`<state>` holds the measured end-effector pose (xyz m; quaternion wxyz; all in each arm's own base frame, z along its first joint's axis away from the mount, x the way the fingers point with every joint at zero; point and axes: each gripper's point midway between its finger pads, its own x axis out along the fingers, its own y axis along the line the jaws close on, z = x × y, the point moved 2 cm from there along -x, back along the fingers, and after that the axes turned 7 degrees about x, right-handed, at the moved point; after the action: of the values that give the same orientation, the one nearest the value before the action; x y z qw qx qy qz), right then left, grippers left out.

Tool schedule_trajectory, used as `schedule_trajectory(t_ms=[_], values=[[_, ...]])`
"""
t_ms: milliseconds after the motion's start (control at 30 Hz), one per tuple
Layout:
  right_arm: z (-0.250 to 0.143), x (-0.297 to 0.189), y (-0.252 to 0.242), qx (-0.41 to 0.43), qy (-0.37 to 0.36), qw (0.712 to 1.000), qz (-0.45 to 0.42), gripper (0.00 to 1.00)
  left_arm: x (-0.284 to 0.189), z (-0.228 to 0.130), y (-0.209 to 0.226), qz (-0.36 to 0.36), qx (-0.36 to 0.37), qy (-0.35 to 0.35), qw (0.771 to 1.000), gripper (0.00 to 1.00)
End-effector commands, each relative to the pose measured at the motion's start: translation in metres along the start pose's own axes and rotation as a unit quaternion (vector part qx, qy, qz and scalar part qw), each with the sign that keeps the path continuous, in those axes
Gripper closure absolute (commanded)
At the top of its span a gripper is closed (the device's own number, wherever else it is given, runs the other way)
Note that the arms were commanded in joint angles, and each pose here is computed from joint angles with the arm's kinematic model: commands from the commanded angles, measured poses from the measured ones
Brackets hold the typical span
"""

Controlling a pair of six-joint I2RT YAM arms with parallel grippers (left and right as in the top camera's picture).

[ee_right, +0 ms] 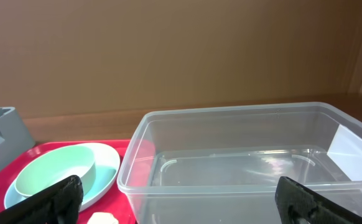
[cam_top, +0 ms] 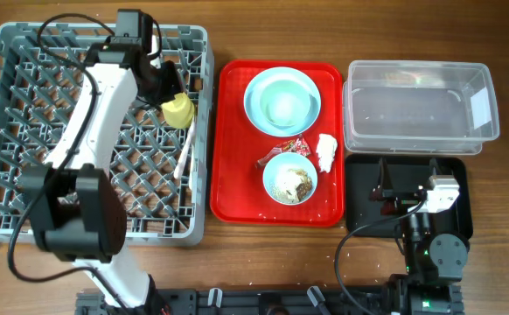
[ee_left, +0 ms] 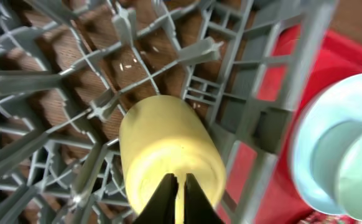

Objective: Sort waste into correct bins and load items into the dishwasher rack
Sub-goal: 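Carry the yellow cup to the rack and set it down, then return the left gripper to the tray and grasp the green bowl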

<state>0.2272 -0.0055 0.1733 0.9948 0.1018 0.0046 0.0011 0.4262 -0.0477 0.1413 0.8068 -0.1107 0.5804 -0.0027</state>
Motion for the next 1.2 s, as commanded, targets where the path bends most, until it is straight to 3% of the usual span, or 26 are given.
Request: schedule_trajectory(t_ms=[0, 133, 233, 300, 433, 533, 867, 1000, 1167], values=[[0.001, 0.0, -0.001, 0.0, -0.003, 1.0, -0.003, 0.0, -0.117, 0.02, -0.031, -0.059, -0.002, -0.145, 0.988, 0.92], [0.001, 0.0, -0.001, 0.0, -0.003, 1.0, -0.003, 0.0, -0.211, -0.006, -0.07, -0.122, 0.031, -0.241, 0.962, 0.9], [0.001, 0.0, -0.001, 0.0, -0.003, 1.0, -0.003, 0.0, -0.226, -0.033, -0.109, -0.16, 0.083, -0.236, 0.955, 0.79], [0.001, 0.0, -0.001, 0.0, -0.003, 1.0, -0.003, 0.0, -0.217, -0.047, -0.131, -0.174, 0.111, -0.214, 0.955, 0.62], [0.001, 0.0, -0.001, 0.0, -0.003, 1.0, -0.003, 0.0, -0.165, -0.07, -0.18, -0.18, 0.166, -0.138, 0.96, 0.52], [0.001, 0.0, -0.001, 0.0, -0.003, 1.0, -0.003, 0.0, -0.111, -0.079, -0.211, -0.172, 0.192, -0.09, 0.962, 0.52], [0.001, 0.0, -0.001, 0.0, -0.003, 1.0, -0.003, 0.0, 0.067, -0.077, -0.282, -0.182, 0.223, -0.072, 0.955, 0.54], [0.001, 0.0, -0.001, 0.0, -0.003, 1.0, -0.003, 0.0, 0.102, -0.085, -0.288, -0.181, 0.228, -0.065, 0.954, 0.58], [0.001, 0.0, -0.001, 0.0, -0.003, 1.0, -0.003, 0.0, 0.106, -0.087, -0.287, -0.179, 0.228, -0.062, 0.955, 0.61]])
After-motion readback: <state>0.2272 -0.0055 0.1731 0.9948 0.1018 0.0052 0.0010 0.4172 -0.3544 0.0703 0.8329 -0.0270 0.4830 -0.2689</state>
